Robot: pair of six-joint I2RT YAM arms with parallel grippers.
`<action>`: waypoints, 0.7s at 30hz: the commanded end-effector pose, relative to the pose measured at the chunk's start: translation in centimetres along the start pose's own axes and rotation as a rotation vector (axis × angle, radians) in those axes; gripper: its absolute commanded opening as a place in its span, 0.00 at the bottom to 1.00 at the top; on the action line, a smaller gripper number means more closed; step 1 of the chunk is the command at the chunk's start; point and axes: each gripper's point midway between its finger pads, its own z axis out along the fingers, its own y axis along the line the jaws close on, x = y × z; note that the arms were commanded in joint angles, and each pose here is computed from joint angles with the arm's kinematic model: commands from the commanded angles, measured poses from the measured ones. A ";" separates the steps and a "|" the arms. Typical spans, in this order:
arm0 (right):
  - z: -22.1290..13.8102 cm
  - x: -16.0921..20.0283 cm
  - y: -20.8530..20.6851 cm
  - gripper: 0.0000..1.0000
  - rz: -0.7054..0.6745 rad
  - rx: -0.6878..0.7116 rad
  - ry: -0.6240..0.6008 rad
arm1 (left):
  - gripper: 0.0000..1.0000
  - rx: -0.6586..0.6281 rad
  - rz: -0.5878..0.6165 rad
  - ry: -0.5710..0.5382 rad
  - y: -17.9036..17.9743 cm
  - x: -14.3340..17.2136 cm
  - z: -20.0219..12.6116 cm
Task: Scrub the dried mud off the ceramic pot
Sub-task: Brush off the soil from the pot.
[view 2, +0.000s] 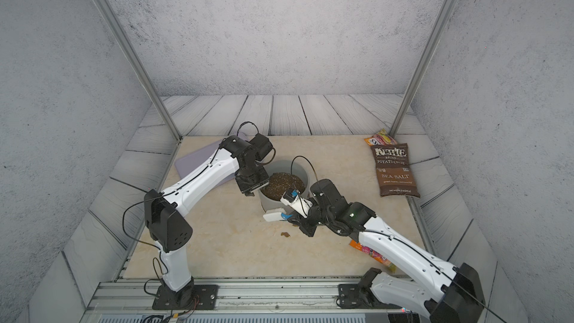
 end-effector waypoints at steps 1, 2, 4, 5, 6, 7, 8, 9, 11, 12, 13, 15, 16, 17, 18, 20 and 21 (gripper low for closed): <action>0.2 0.0 0.0 0.00 -0.003 -0.006 -0.010 | 0.40 -0.038 -0.075 0.039 0.1 0.7 1.4; 0.1 -0.1 0.0 0.00 -0.003 -0.003 -0.013 | 0.37 -0.041 -0.080 0.047 0.0 0.9 1.6; 0.2 -0.1 -0.2 0.00 -0.004 0.008 -0.019 | 0.33 -0.039 -0.089 0.052 -0.2 0.9 1.9; 0.2 -0.2 -0.3 0.00 -0.006 0.012 -0.029 | 0.32 -0.035 -0.092 0.050 -0.3 0.8 2.0; 0.4 -0.3 -0.5 0.00 -0.005 0.020 -0.038 | 0.31 -0.038 -0.096 0.046 -0.3 0.7 2.1; 0.6 -0.4 -0.8 0.00 0.003 0.034 -0.043 | 0.29 -0.043 -0.098 0.046 -0.3 0.7 2.3; 0.7 -0.5 -1.2 0.00 0.010 0.051 -0.045 | 0.28 -0.048 -0.098 0.051 -0.3 0.7 2.5; 0.8 -0.5 -1.6 0.00 0.012 0.069 -0.047 | 0.28 -0.052 -0.100 0.060 -0.3 0.9 2.7; 0.9 -0.5 -2.3 0.00 0.019 0.108 -0.046 | 0.25 -0.064 -0.102 0.072 -0.2 1.0 3.0; 0.9 -0.6 -2.7 0.00 0.020 0.126 -0.049 | 0.23 -0.069 -0.106 0.075 -0.1 1.1 3.2; 0.9 -0.7 -3.0 0.00 0.022 0.142 -0.054 | 0.21 -0.074 -0.110 0.076 0.0 1.1 3.3; 1.0 -0.8 -3.2 0.00 0.024 0.154 -0.062 | 0.18 -0.074 -0.117 0.081 -0.1 1.1 3.5; 1.1 -0.7 -3.3 0.00 0.026 0.157 -0.059 | 0.17 -0.073 -0.119 0.084 -0.1 1.2 3.6; 1.2 -0.6 -3.3 0.00 0.027 0.156 -0.056 | 0.16 -0.072 -0.121 0.085 -0.2 1.2 3.6; 1.4 -0.5 -3.4 0.00 0.029 0.154 -0.053 | 0.15 -0.072 -0.119 0.084 -0.3 1.1 3.6; 1.7 -0.2 -3.4 0.00 0.031 0.151 -0.049 | 0.12 -0.072 -0.117 0.082 -0.4 1.0 3.7; 1.8 -0.1 -3.5 0.00 0.030 0.153 -0.048 | 0.10 -0.074 -0.114 0.079 -0.4 1.0 3.7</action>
